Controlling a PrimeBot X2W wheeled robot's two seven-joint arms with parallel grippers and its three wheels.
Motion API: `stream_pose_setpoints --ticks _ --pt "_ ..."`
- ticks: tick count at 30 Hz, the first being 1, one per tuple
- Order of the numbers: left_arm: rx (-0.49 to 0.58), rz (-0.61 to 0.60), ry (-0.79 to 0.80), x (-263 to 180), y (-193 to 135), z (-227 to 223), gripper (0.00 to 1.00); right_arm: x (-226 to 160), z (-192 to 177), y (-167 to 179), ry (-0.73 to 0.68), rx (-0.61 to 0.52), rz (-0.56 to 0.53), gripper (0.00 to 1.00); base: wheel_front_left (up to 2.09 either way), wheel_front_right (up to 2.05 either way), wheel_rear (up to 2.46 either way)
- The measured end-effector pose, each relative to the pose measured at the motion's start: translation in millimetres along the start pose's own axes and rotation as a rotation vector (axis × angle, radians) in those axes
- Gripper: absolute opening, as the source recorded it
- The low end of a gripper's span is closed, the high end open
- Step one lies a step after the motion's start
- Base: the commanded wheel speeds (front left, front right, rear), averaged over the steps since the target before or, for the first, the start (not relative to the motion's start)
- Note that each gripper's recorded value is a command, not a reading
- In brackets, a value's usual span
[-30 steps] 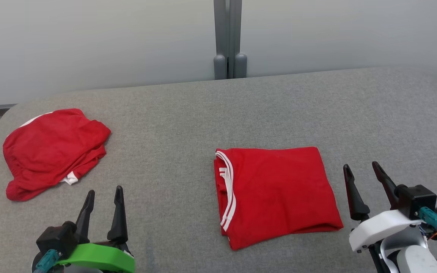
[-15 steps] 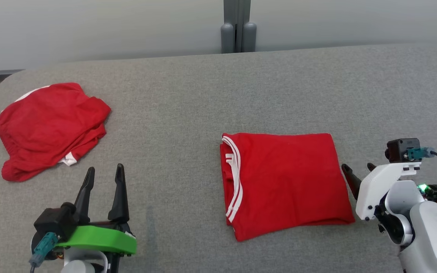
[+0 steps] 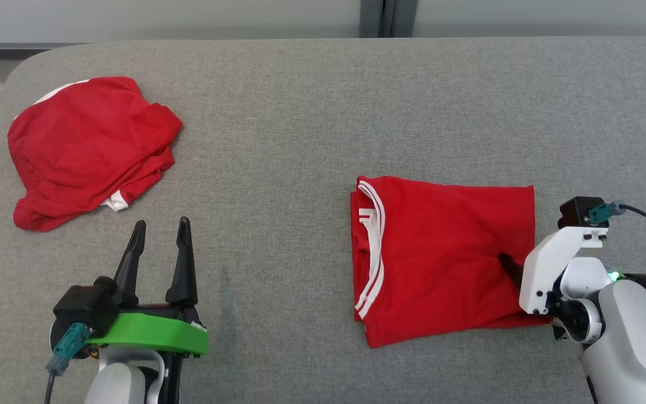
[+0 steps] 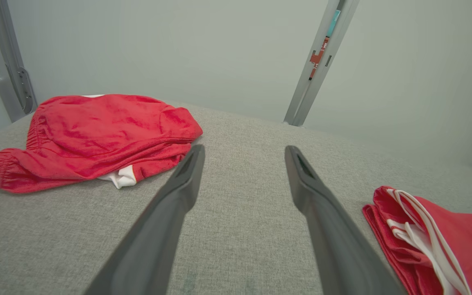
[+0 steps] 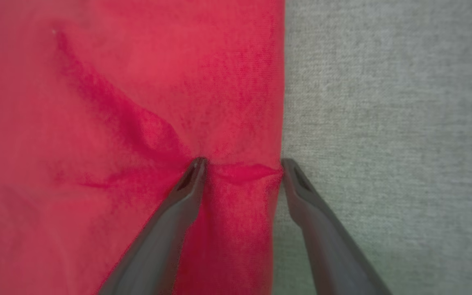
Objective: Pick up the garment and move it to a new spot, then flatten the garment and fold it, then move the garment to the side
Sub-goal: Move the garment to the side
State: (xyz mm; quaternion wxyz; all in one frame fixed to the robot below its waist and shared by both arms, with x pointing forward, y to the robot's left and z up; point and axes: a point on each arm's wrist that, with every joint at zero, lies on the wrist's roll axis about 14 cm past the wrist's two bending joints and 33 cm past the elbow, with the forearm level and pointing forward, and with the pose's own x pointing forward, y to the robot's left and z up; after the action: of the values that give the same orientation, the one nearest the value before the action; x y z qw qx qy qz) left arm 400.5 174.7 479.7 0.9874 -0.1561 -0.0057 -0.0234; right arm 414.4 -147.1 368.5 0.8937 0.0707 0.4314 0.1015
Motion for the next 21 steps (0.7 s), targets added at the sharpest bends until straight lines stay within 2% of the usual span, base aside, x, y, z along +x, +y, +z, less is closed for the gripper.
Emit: stream_pose_setpoints --ticks 1,2,10,15,21 --pt "0.001 0.000 0.002 1 0 -1 1.00 2 0 0 0.011 -0.011 0.001 0.12 0.00 0.00 0.00" --pt "0.003 0.000 0.004 2 0 -2 1.00 4 -1 1 0.023 -0.030 0.001 0.00 0.00 0.00 0.00" --pt "0.007 -0.044 0.006 12 -12 -4 1.00 -1 19 -16 0.009 -0.186 -0.041 0.00 0.00 0.00 0.00" --pt "0.010 -0.107 -0.004 26 -31 -4 1.00 -28 60 -71 -0.049 -0.319 -0.184 0.00 0.00 0.00 0.00" --pt "0.017 -0.227 0.004 46 -67 -12 1.00 -64 92 -131 -0.122 -0.372 -0.338 0.00 0.00 0.00 0.00"
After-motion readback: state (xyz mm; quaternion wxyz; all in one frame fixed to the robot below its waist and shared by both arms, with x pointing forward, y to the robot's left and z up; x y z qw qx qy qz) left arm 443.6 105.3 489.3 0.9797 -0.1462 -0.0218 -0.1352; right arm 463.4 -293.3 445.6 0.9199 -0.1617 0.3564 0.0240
